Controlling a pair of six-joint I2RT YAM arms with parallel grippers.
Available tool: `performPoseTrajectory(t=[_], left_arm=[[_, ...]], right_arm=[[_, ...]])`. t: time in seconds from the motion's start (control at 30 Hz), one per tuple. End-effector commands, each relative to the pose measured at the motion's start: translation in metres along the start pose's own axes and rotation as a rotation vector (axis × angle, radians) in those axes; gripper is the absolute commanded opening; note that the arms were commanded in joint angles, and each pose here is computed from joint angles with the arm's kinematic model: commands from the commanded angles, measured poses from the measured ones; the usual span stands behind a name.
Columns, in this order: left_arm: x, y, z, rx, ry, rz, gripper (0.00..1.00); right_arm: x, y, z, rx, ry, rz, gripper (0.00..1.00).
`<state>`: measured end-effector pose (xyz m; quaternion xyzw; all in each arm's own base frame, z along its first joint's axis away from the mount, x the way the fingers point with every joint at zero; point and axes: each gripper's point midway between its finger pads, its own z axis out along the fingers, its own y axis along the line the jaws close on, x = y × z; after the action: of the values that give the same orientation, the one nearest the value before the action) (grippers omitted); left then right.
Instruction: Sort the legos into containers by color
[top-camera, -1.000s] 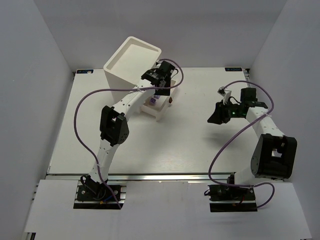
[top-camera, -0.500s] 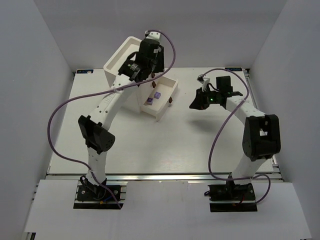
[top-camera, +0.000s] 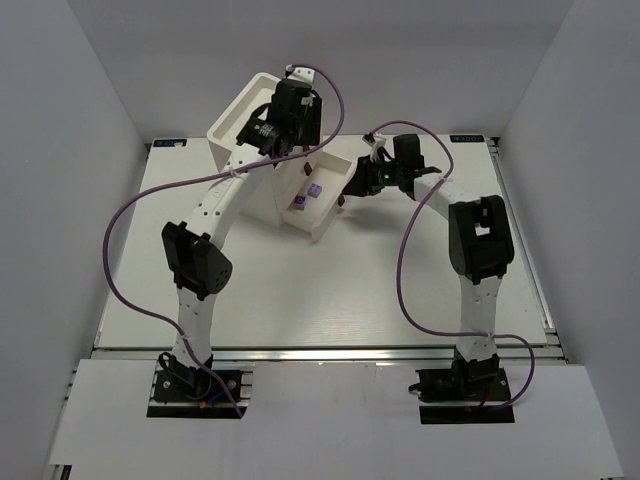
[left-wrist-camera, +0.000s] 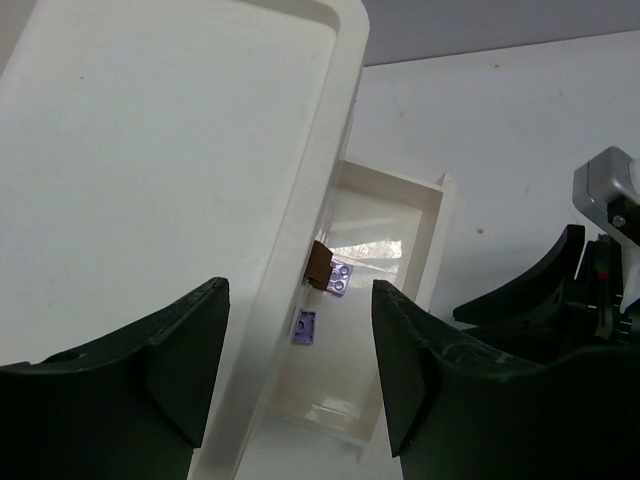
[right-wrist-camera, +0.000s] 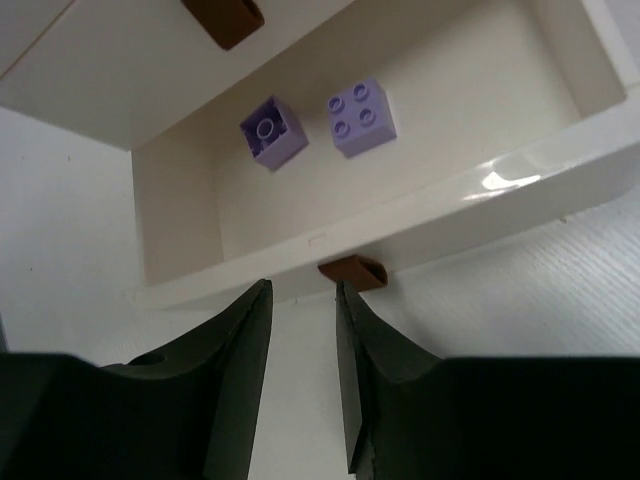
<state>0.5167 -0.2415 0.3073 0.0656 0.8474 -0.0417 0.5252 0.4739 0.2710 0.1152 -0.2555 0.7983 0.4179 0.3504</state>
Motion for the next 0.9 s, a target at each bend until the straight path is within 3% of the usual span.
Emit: performPoseTrajectory(t=[0.0,0.47,0.73,0.87], left_arm=[[0.005,0.002,0.002,0.004,0.018,0.029,0.69],[0.040,0.013,0.020,-0.073,0.095,0.073,0.63],[0.067,0.015,0.026,-0.061,0.162,0.082,0.41],[0.074,0.014,0.028,-0.053,0.180,0.084,0.38]], right_arm=[[-0.038,0.002,0.006,-0.001,-0.078,-0.052,0.37],[-0.018,-0.004,0.010,-0.030,-0.044,-0.047,0.27],[-0.029,-0.007,0.000,0.030,-0.079,-0.120,0.12],[-0.019,-0.021,0.005,0.107,-0.042,-0.175,0.00]])
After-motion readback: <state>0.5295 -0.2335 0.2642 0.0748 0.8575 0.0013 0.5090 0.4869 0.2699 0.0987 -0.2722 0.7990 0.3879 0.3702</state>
